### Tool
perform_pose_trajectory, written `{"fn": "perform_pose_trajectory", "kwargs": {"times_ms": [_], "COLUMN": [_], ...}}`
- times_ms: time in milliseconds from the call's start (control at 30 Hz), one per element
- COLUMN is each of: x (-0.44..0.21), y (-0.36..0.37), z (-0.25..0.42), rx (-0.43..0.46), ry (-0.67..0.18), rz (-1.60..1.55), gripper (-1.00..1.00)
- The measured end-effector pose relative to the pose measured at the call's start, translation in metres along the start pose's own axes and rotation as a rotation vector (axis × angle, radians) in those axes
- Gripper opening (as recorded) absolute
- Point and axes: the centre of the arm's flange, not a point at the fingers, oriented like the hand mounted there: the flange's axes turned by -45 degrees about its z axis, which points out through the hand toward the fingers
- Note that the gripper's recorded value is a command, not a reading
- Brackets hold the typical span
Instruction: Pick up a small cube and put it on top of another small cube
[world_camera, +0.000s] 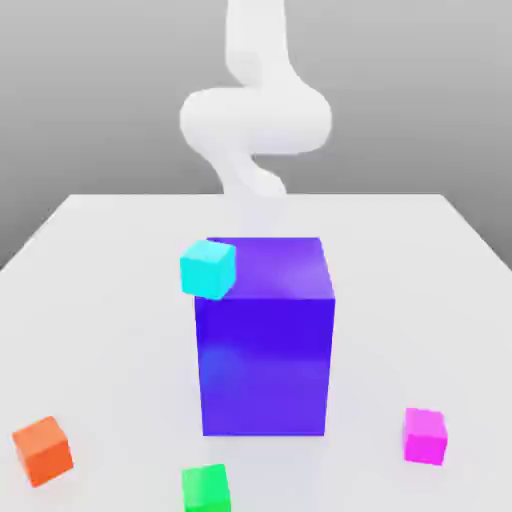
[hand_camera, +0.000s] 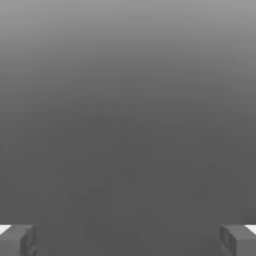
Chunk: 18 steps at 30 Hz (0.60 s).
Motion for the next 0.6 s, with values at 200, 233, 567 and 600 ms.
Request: {"fn": "perform_pose_trajectory", "kwargs": {"times_ms": [200, 233, 567, 600], "x": [-0.028, -0.036, -0.157, -0.174], "y": [-0.050, -0.058, -0.134, -0.144], "z": [0.122, 0.141, 0.295, 0.306], "rx": [-0.034, -0.038, -0.064, -0.063], "ry": [-0.171, -0.198, -0.469, -0.497], "rz": [0.038, 0.043, 0.088, 0.088], "gripper": [0.00, 0.00, 0.00, 0.00]}}
